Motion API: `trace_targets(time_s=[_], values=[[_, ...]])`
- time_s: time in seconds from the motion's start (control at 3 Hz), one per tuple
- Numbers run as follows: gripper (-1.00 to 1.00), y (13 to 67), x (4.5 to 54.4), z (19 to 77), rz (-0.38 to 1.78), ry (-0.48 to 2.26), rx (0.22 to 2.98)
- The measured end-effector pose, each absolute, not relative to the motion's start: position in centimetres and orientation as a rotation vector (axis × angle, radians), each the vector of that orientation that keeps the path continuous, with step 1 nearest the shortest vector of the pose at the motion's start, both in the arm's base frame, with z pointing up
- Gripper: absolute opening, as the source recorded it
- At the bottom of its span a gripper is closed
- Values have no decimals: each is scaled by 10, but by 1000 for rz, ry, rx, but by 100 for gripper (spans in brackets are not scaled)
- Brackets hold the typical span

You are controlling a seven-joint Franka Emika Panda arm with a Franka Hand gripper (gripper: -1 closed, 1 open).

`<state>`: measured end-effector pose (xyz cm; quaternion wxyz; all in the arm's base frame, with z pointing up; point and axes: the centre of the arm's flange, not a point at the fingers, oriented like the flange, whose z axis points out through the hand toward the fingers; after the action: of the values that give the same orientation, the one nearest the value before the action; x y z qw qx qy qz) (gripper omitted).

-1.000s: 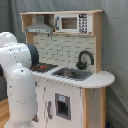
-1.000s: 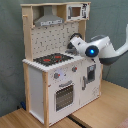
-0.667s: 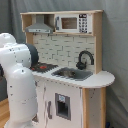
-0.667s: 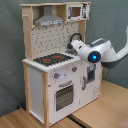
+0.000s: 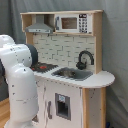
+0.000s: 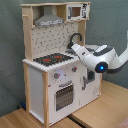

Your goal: Play with the kitchen

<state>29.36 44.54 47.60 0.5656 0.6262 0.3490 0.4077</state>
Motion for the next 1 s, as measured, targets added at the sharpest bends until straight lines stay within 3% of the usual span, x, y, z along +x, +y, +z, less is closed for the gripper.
trace_targets(time_s=[1.0], values=[[100,456,282,431,1170,961,1325]])
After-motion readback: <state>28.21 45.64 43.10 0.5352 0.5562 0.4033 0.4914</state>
